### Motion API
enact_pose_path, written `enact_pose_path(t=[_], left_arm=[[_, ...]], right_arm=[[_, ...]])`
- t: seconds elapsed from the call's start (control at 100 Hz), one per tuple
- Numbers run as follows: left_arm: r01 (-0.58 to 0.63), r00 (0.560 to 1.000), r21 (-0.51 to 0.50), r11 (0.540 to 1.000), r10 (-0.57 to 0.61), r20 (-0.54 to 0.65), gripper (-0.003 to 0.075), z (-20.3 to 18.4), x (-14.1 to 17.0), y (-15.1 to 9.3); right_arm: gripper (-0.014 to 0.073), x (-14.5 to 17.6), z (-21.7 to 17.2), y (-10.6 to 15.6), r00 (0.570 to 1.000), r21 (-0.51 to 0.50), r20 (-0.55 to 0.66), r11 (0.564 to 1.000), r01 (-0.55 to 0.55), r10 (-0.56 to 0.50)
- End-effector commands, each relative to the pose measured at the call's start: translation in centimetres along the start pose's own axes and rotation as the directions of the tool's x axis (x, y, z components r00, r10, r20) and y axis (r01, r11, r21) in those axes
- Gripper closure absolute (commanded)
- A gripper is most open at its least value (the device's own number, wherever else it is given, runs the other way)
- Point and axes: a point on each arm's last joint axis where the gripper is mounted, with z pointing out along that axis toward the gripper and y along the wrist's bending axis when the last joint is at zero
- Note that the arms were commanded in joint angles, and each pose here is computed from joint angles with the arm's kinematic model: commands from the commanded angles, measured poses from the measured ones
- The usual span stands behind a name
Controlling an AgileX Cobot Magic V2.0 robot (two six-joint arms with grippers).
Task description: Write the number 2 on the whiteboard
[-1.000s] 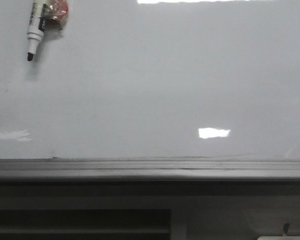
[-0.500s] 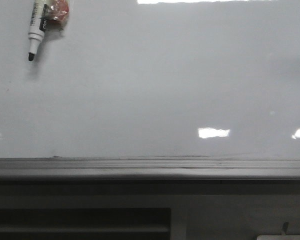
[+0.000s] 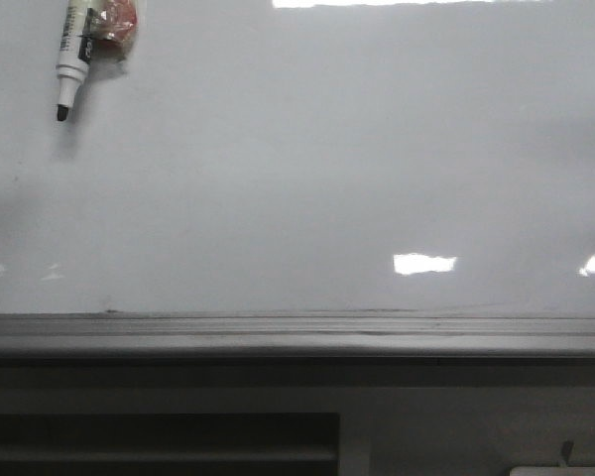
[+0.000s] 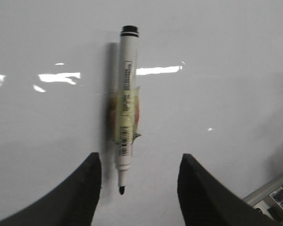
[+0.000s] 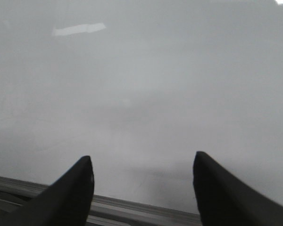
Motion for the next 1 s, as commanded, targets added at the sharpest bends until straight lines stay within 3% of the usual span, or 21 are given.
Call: enact_pose_path(t=[0.0, 0.29, 0.55, 0.65, 0.84, 0.99], left_arm=[[-0.034, 0.993, 0.006, 0.999, 0.033, 0.113, 0.0367, 1.1, -2.0, -0.7], [-0.053, 0.997, -0.067, 0.996, 0.057, 0.06, 0.0367, 5.9, -2.1, -0.2], [-0.053, 0.997, -0.111, 0.992, 0.06, 0.056, 0.0379, 7.4, -2.3, 0.5], [-0.053, 0.997, -0.111, 0.992, 0.06, 0.056, 0.0461, 7.5, -2.3, 0.5], [-0.054, 0.997, -0.109, 0.993, 0.059, 0.05, 0.0737, 7.5, -2.2, 0.5], [-0.095, 0.995, -0.086, 0.992, 0.098, 0.027, 0.074, 7.1, -2.2, 0.2]], right_arm=[[0.0182, -1.7, -0.3, 0.2, 0.995, 0.005, 0.098, 1.0, -0.001, 0.001], [0.0182, -1.7, -0.3, 0.2, 0.995, 0.004, 0.096, 1.0, -0.001, 0.001], [0.0182, -1.7, -0.3, 0.2, 0.996, 0.003, 0.092, 1.0, -0.001, 0.001], [0.0182, -1.7, -0.3, 0.2, 0.996, 0.003, 0.092, 1.0, -0.001, 0.001], [0.0182, -1.7, -0.3, 0.2, 0.996, 0.003, 0.092, 1.0, -0.001, 0.001], [0.0182, -1.6, -0.4, 0.3, 0.997, -0.003, 0.076, 1.0, 0.002, -0.002]])
